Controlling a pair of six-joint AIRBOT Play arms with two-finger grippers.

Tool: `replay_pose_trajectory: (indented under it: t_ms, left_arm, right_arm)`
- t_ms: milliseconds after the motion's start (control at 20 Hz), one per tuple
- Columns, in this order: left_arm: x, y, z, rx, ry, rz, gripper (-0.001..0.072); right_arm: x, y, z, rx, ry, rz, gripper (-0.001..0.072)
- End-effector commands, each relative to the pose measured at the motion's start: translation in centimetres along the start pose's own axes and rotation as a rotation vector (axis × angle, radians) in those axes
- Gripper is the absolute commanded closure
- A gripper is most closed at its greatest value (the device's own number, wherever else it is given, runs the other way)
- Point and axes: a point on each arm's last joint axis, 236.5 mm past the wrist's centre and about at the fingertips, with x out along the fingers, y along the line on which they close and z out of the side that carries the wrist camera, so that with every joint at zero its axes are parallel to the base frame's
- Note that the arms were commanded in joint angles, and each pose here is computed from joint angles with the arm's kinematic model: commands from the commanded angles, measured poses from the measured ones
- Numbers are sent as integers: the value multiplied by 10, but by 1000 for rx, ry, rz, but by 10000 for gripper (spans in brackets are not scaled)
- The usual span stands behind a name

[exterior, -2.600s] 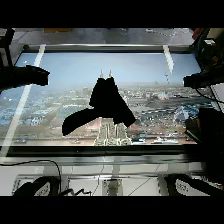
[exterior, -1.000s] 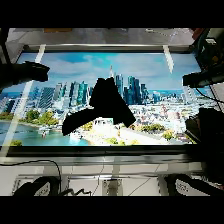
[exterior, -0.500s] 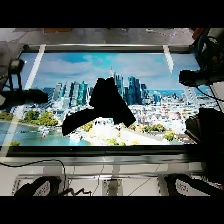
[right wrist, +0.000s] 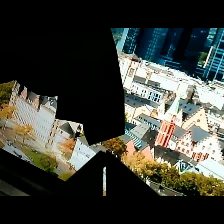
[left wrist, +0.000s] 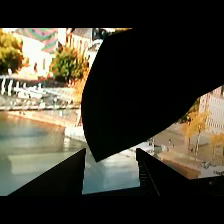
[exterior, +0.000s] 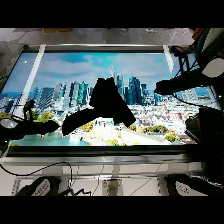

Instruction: Fold the clothes and pants, and hang the long-sleeved shirts on hangers.

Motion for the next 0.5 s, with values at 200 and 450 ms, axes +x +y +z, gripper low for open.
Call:
replay_pose_trajectory:
  t_ms: [200,450]
  left_arm:
    - [-4,19,-29,-178,69,-25,146]
    - [19,6,-35,-133,127,-120,125]
  right_arm:
    - [34,14,1,-24,-29,21,685]
    - [31,9,29,-22,-149,-1,684]
